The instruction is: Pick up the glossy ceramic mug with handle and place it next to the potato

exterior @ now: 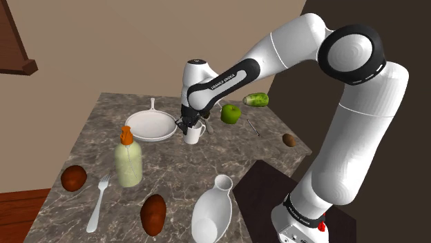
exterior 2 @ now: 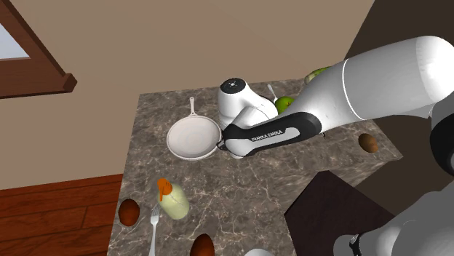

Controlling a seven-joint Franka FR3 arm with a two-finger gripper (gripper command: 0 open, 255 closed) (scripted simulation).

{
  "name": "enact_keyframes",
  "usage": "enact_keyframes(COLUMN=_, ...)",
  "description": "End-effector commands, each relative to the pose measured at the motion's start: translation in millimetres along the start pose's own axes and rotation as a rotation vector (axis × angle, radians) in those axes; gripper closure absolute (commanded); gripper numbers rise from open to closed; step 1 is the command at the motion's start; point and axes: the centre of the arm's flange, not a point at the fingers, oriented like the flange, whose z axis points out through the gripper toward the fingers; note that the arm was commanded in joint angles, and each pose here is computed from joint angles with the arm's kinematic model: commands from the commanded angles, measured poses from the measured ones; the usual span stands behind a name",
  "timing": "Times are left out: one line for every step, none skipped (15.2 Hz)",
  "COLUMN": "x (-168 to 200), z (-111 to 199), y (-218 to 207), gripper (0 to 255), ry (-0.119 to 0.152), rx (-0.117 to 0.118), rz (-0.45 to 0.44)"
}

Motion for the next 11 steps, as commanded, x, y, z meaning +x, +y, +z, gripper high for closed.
enact_keyframes(x=0.0, z=0.0, y=0.1, gripper=255, ry=0.0, rx=0.0, rz=0.0)
enact_keyframes(x=0.0, z=0.0, y=0.1, gripper=255, ry=0.0, rx=0.0, rz=0.0)
enact_keyframes(x=0.0, z=0.0, y=0.1, gripper=255, ry=0.0, rx=0.0, rz=0.0)
enact_keyframes(x=0.0, z=0.0, y=0.1, gripper=255, ry=0.0, rx=0.0, rz=0.0)
enact_keyframes(x=0.0, z=0.1, y=0.1, gripper=255, ry=0.0, rx=0.0, rz=0.0)
enact_keyframes(x=0.2, z=-5.2, y=0.3, gripper=255, ry=0.0, rx=0.0, rz=0.0)
enact_keyframes(x=0.4, z=-10.5, y=0.6, gripper=255, ry=0.0, rx=0.0, rz=0.0)
enact_keyframes(x=0.8, z=-15.7, y=0.8, gripper=255, ry=0.0, rx=0.0, rz=0.0)
enact_keyframes(x=1.0, z=-21.0, y=1.1, gripper=255, ry=0.0, rx=0.0, rz=0.0)
enact_keyframes(x=1.3, z=-26.3, y=1.4, gripper=255, ry=0.0, rx=0.0, rz=0.0)
enact_keyframes(x=1.5, z=-31.5, y=1.6, gripper=255, ry=0.0, rx=0.0, rz=0.0)
